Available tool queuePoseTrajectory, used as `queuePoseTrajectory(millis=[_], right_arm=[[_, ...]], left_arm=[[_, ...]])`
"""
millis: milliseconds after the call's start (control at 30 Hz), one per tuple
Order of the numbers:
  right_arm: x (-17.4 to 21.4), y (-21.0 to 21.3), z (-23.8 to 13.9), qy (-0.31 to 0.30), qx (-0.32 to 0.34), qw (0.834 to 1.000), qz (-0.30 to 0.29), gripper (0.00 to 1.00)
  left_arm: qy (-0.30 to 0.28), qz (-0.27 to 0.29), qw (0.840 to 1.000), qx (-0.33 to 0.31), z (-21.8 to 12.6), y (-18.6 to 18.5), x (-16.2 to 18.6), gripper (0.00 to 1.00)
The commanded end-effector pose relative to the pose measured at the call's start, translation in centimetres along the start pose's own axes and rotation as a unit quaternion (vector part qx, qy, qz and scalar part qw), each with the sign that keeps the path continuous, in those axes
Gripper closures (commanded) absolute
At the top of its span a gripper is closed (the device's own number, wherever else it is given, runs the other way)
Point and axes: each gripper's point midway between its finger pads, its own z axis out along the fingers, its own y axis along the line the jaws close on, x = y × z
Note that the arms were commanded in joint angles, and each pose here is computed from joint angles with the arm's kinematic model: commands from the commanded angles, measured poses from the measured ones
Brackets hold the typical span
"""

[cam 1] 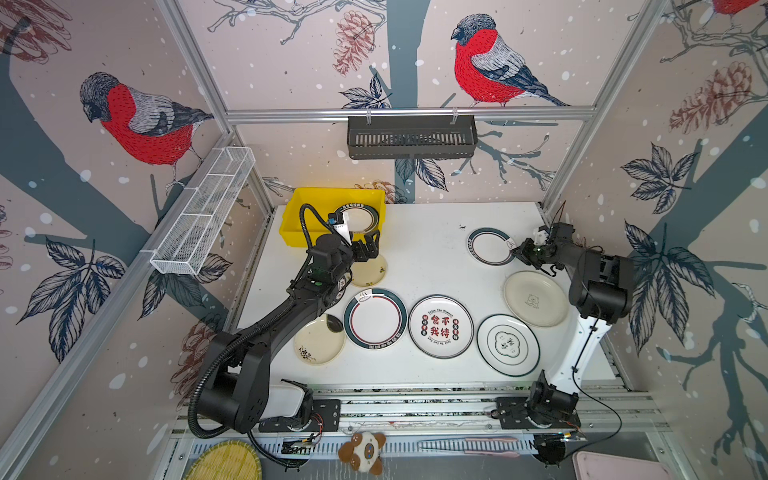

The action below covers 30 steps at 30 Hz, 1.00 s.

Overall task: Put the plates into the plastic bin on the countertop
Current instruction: 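Grasp the green-rimmed plate's edge with the right gripper and tilt it upright, then lift the upright plate toward the left gripper while the left gripper reaches to it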

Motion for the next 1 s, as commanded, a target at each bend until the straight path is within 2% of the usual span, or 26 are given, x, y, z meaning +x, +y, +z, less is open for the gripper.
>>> queuePoseTrajectory(millis=[0, 367, 500, 733, 967], right_arm=[[0.3, 0.8, -0.4, 0.002, -0.002, 1.000, 0.002, 0.96], [1.4, 7.1, -1.9, -0.008, -0.052, 0.998, -0.026, 0.97], [3.4, 9.8, -2.2, 0.008, -0.060, 0.997, -0.049, 0.98], [7.3, 16.1, -4.2, 0.014, -0.092, 0.990, -0.105, 0.98], [10.8, 19.5, -6.4, 0.008, -0.115, 0.985, -0.129, 0.99]], left_arm=[[-0.011, -0.016, 0.999, 0.039, -0.1, -1.4, -0.6, 0.03], [0.008, -0.028, 0.994, 0.102, -0.2, -4.5, 1.2, 0.03], [0.014, -0.031, 0.989, 0.147, -0.7, -6.8, 2.5, 0.03], [0.055, -0.015, 0.989, 0.136, -1.0, -7.3, 6.5, 0.03], [0.062, -0.002, 0.984, 0.167, -2.2, -9.9, 9.0, 0.03]])
